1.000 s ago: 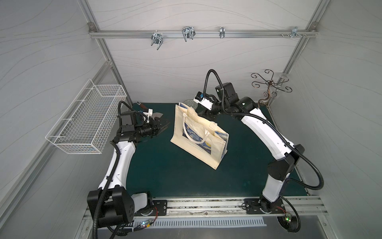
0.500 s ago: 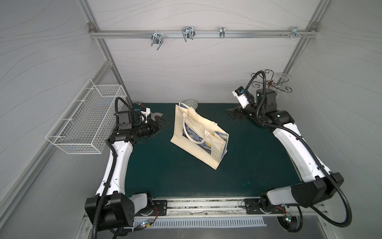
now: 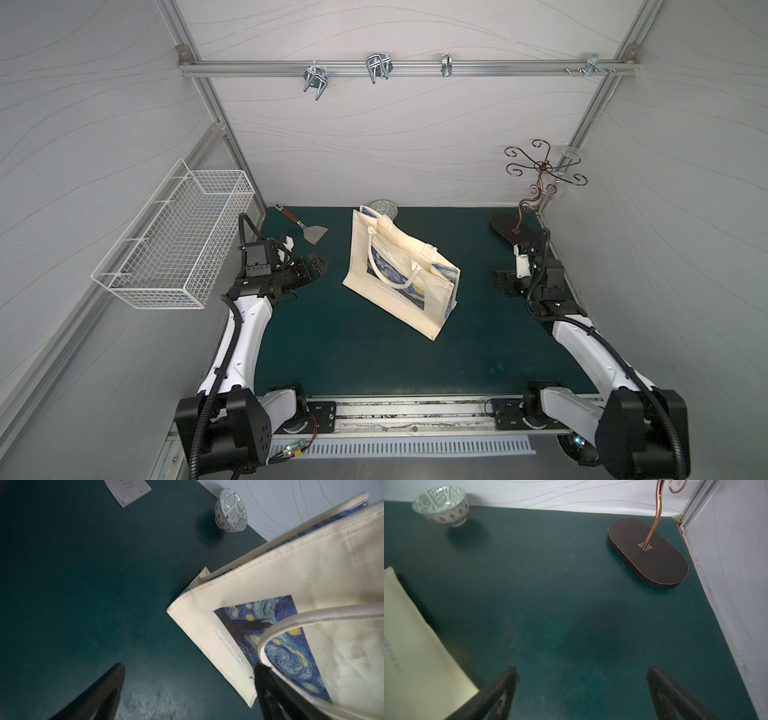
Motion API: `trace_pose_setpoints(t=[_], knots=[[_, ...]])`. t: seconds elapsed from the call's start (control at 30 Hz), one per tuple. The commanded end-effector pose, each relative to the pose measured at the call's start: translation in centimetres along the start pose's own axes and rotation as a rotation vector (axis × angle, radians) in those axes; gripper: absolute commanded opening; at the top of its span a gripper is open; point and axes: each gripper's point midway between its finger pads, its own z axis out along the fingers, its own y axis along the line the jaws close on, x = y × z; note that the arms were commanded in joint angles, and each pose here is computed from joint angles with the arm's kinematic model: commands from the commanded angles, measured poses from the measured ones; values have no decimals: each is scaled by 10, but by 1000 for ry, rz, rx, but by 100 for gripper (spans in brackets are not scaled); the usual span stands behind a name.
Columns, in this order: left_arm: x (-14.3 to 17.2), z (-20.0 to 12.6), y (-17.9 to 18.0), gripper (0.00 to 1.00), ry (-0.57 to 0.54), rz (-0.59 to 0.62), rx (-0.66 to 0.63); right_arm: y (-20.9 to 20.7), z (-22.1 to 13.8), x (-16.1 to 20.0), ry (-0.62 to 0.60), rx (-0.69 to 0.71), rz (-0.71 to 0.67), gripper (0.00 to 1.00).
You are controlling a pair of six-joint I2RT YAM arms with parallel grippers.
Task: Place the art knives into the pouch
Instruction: Reset both arms
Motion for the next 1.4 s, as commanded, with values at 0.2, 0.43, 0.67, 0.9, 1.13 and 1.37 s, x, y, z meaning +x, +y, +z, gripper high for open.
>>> trace_pose_setpoints(t=[0.2,0.43,0.67,0.9,1.13,1.37], knots=[[-5,19,40,99,-480,312,-194,2,48,4,-236,-30,16,99],[-2,47,81,99,-536,312,-323,15,67,21,-198,-105,-30,99],[-11,75,66,99,-470,446,-258,20,69,20,-203,-138,-42,99],[-1,99,68,99,-437,495,-213,20,75,19,-165,-142,-36,99],[-1,104,67,99,-412,497,-204,20,75,19,-163,-142,-35,99],[-1,104,69,99,-415,489,-213,18,77,19,-156,-145,-21,99]])
